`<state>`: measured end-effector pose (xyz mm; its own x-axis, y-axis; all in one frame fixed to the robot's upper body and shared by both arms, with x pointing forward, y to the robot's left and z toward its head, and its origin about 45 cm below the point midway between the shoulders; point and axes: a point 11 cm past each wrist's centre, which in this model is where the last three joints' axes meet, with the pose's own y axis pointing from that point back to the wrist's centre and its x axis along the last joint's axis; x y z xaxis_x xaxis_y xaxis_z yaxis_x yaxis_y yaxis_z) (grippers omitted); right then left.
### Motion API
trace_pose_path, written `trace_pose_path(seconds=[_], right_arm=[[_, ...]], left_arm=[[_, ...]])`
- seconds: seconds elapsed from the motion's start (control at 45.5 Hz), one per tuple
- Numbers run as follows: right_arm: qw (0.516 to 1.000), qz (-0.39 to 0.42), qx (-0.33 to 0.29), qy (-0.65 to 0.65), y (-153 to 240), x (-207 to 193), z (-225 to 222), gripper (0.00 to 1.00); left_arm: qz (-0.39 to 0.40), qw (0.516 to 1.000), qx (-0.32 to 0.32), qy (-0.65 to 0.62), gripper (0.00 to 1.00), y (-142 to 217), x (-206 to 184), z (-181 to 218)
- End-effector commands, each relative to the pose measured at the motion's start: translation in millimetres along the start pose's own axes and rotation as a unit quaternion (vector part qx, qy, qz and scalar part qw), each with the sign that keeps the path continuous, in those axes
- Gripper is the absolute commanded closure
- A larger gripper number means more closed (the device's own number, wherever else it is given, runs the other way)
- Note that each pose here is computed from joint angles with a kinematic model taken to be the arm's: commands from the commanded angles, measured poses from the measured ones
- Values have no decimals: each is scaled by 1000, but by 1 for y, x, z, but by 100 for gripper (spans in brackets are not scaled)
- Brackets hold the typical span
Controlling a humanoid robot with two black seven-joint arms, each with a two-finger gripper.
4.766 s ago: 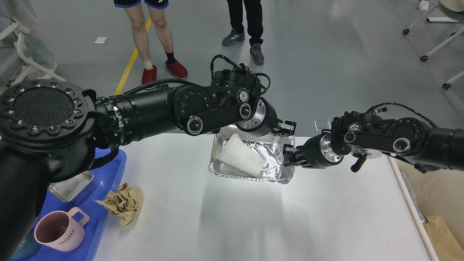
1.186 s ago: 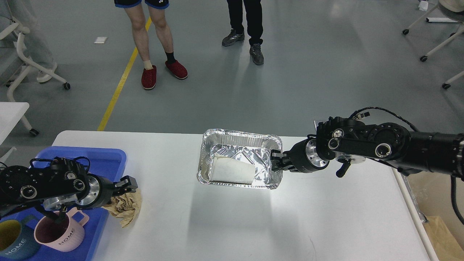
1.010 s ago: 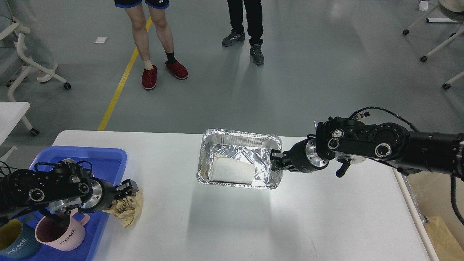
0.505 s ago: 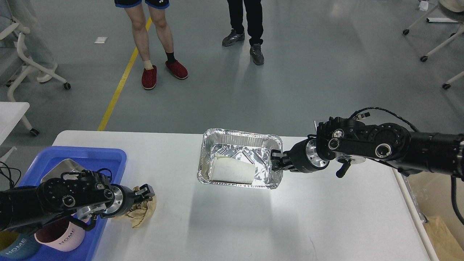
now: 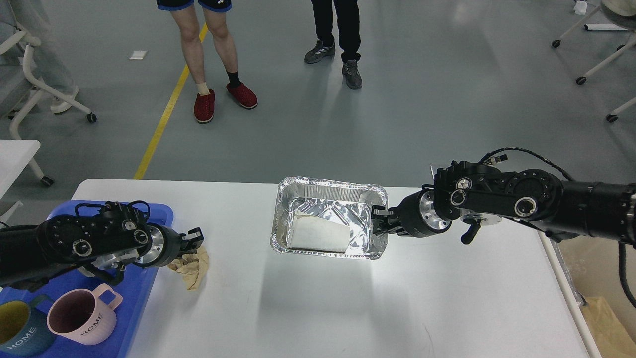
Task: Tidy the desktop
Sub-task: 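Lower the left gripper onto the crumpled tan cloth and grasp it, then lift the tan cloth high with the left gripper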
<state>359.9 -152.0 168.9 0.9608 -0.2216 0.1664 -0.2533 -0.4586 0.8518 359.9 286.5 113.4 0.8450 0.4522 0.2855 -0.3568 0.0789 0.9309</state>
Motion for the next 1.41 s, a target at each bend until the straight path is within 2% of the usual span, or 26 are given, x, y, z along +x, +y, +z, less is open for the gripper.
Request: trace_pose_path(seconds=[0.0, 0.132, 0.373, 0.593, 0.813, 0.9, 1.142, 1.296, 1.384], right_arm=[[1000, 1, 0, 0, 0, 1, 0, 100], [1000, 1, 0, 0, 1, 1, 0, 100], [1000, 2, -1, -1, 2, 2, 2, 100], [1000, 2, 0, 0, 1, 1, 0, 100], [1000, 4, -1, -1, 2, 3, 1, 100], [1000, 3, 0, 1, 2, 3, 0, 100], [1000, 5, 0, 1, 3, 4, -1, 100], [1000, 4, 1, 1, 3, 3, -2, 100], [1000, 3, 2, 3, 2, 2, -3, 100]], left_arm=[[3, 1000, 3, -11, 100, 17, 18, 5], [6, 1000, 5, -28, 100, 47, 34, 13], [17, 999, 13, -47, 99, 140, 72, -7], [67, 995, -28, -72, 98, 221, 107, 11], [109, 987, -62, -104, 97, 284, 119, 30], [116, 985, -66, -109, 96, 294, 121, 32], [115, 985, -65, -109, 96, 294, 121, 32], [112, 985, -63, -112, 95, 286, 119, 38], [109, 984, -61, -124, 95, 271, 114, 56]])
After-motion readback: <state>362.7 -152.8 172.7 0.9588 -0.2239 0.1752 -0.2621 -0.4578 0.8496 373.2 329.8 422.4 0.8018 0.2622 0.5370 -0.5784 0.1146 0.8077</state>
